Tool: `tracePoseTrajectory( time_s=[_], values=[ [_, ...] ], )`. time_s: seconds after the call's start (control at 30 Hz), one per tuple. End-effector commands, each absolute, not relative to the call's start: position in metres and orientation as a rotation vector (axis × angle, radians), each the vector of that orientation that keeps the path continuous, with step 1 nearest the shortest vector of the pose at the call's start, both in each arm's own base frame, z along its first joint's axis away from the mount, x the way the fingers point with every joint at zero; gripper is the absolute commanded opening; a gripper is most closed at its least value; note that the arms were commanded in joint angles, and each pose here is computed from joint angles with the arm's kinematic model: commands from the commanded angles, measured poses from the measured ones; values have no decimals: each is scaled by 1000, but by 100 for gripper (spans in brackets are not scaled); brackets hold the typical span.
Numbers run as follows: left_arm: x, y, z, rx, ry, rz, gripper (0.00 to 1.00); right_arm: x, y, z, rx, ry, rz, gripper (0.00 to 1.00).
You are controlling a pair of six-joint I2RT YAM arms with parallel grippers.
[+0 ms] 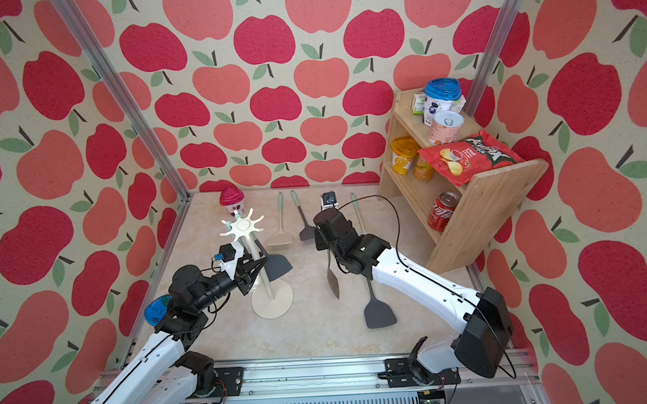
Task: Take the spatula off the kitchen utensil rack
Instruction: Place the spatula at the center of the board.
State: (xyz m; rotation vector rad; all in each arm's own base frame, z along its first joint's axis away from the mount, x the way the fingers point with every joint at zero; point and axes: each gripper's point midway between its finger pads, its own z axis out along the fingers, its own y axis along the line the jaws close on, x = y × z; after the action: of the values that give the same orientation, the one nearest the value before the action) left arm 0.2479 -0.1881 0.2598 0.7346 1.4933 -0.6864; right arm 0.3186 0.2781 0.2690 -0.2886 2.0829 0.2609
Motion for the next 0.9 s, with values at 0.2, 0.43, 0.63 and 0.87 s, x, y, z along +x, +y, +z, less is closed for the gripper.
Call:
tracePoseTrajectory(
  time_s=[0.2,0.43,0.63,0.87],
  values=[
    [247,-186,249,741,1524,-661,0,322,265,197,-285,2231,96,0],
    [245,-185,250,740,1525,-657,0,325,266,176,-287,2263,62,0],
    [246,-186,249,743,1526,-658,0,328,268,169,-279,2232,86,0],
    [246,-188,249,749,1527,-665,0,342,280,150,-289,2240,116,0]
  ],
)
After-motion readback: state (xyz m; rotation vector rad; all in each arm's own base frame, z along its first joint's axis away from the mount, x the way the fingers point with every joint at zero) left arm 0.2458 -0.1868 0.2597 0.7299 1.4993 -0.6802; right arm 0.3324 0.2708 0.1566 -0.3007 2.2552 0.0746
